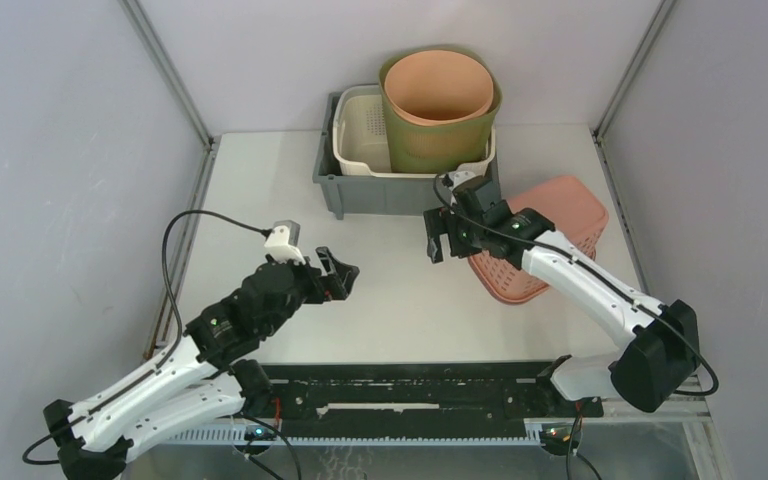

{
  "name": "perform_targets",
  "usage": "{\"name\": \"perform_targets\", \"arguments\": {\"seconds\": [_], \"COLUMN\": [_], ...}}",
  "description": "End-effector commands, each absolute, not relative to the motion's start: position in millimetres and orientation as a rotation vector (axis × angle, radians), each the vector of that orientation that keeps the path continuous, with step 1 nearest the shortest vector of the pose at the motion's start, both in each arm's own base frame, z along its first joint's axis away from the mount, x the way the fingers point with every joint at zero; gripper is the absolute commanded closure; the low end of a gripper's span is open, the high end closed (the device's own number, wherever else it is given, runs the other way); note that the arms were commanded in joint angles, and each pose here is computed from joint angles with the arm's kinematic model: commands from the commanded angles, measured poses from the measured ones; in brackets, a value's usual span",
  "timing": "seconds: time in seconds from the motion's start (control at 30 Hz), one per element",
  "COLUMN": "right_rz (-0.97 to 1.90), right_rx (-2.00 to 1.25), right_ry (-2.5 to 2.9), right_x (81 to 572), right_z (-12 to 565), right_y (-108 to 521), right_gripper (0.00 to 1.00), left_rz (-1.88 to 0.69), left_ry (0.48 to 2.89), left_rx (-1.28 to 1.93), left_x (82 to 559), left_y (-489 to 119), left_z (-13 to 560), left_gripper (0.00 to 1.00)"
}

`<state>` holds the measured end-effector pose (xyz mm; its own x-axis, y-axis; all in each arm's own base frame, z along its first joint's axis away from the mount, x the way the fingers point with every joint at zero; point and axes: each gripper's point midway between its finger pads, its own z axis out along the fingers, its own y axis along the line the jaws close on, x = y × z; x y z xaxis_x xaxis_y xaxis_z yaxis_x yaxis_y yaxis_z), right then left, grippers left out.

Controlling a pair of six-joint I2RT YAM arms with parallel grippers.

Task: Turn the large container upside down
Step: Move the container to the corner of the board.

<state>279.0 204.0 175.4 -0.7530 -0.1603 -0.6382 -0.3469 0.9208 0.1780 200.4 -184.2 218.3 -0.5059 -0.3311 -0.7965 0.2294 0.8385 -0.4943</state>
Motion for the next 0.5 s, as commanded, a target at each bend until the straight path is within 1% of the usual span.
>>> {"name": "perform_targets", "arguments": {"seconds": [0.0,0.1,0.23,0.47], "right_rz": [0.195,0.068,-0.063,-0.102], "right_rx": [-0.326,-0.246,-0.123,0.021], "right_ry": [2.453,2.508,2.522,2.499], "right_x": [288,298,319,361], "right_z": [164,148,141,149], "right_y": [179,153,121,85], "right_gripper": [0.02,0.02,0.02,0.02], "left_rz": [-0.715,-0.716,-0.713,-0.716], "left_ry": [1.962,1.962,1.964,1.96], "left_rx": [-0.081,-0.08,-0.078,-0.079], "left_x": [203,203,203,203], "left_y": [-190,-191,-191,-191], "left_z": [223,223,221,221], "left_gripper": [0.0,0.0,0.0,0.0]}}
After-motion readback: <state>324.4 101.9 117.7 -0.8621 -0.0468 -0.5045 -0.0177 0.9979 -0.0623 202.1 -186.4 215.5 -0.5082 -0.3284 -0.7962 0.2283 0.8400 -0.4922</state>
